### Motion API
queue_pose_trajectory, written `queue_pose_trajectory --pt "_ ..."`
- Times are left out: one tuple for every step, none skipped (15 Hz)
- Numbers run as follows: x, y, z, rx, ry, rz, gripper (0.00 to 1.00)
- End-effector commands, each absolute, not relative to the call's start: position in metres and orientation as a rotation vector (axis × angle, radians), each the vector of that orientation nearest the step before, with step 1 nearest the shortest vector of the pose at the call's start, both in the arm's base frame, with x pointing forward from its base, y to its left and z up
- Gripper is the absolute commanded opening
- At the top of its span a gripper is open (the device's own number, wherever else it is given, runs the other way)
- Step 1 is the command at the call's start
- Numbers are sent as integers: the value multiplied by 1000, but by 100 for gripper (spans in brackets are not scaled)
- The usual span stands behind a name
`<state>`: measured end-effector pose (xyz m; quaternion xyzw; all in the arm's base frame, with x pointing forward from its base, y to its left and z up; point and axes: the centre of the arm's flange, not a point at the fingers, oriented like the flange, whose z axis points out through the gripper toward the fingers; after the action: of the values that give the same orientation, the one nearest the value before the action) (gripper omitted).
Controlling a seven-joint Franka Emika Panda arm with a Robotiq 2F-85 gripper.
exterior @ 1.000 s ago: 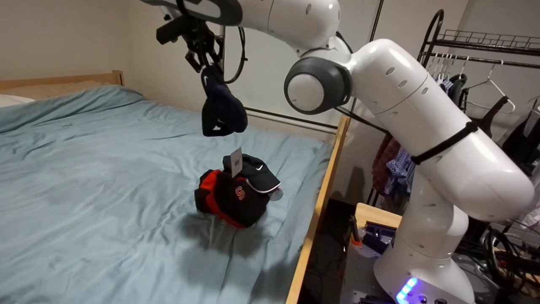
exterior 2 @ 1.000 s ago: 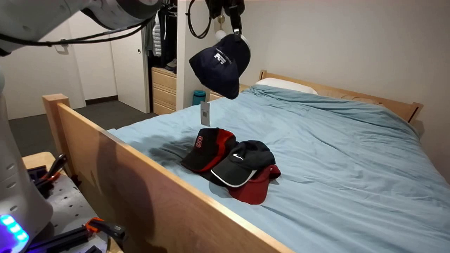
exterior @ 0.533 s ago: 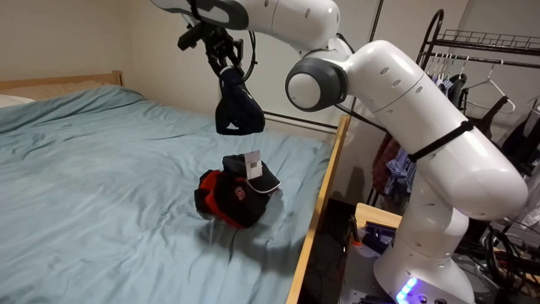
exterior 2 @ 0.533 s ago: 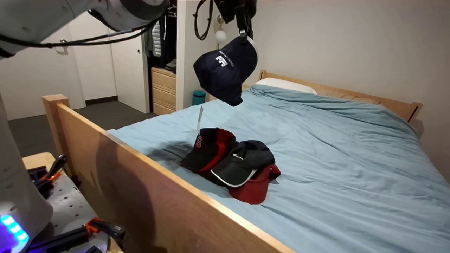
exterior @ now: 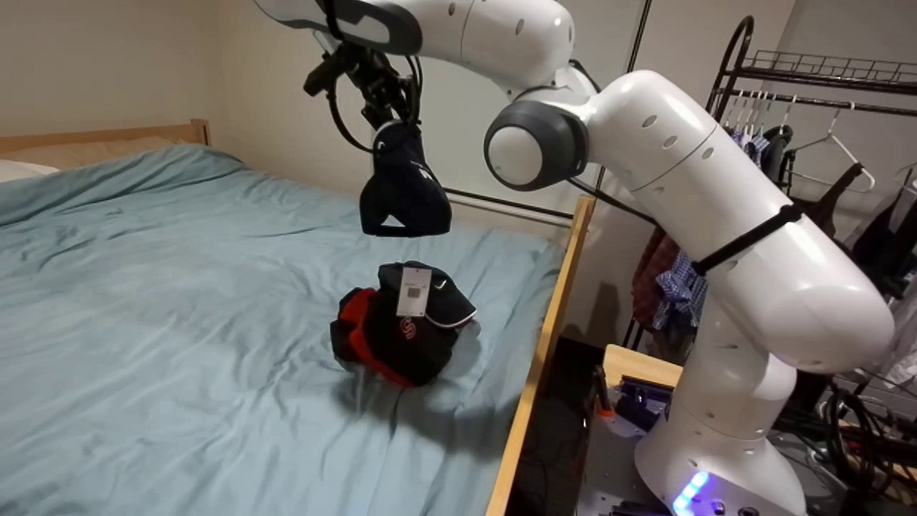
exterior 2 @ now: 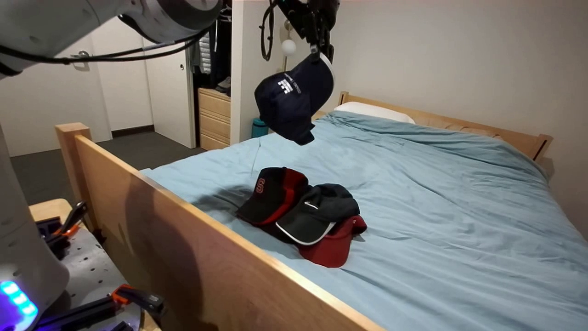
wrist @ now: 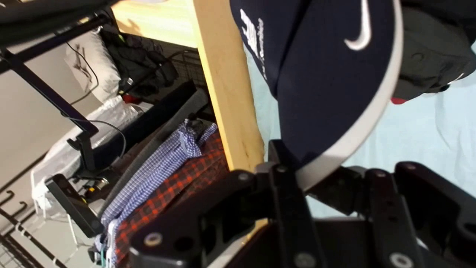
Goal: Take the blue cap on the left and put it on the pile of caps
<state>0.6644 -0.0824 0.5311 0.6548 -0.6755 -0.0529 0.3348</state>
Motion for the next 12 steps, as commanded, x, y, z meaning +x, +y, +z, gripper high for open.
queue_pose_trajectory --pt "627 -139 496 1555 -1930 -249 4" --pt "621 -156 485 1509 -1964 -276 4" --pt "614 -170 476 1463 -2001 -300 4" --pt "608 -185 464 1414 -2036 -330 4" --pt "603 -198 454 1364 -2069 -362 4" --pt "598 -209 441 1310 -2102 -394 4" --pt "595 -219 426 1255 -2129 -429 4" --pt "593 -226 415 1203 -2164 -459 4" --pt "592 -229 408 1152 -2211 -468 4" --pt "638 -241 437 1231 -2127 -427 7" --pt "637 -247 427 1189 -2152 -448 7" --pt "637 -251 421 1168 -2162 -458 7"
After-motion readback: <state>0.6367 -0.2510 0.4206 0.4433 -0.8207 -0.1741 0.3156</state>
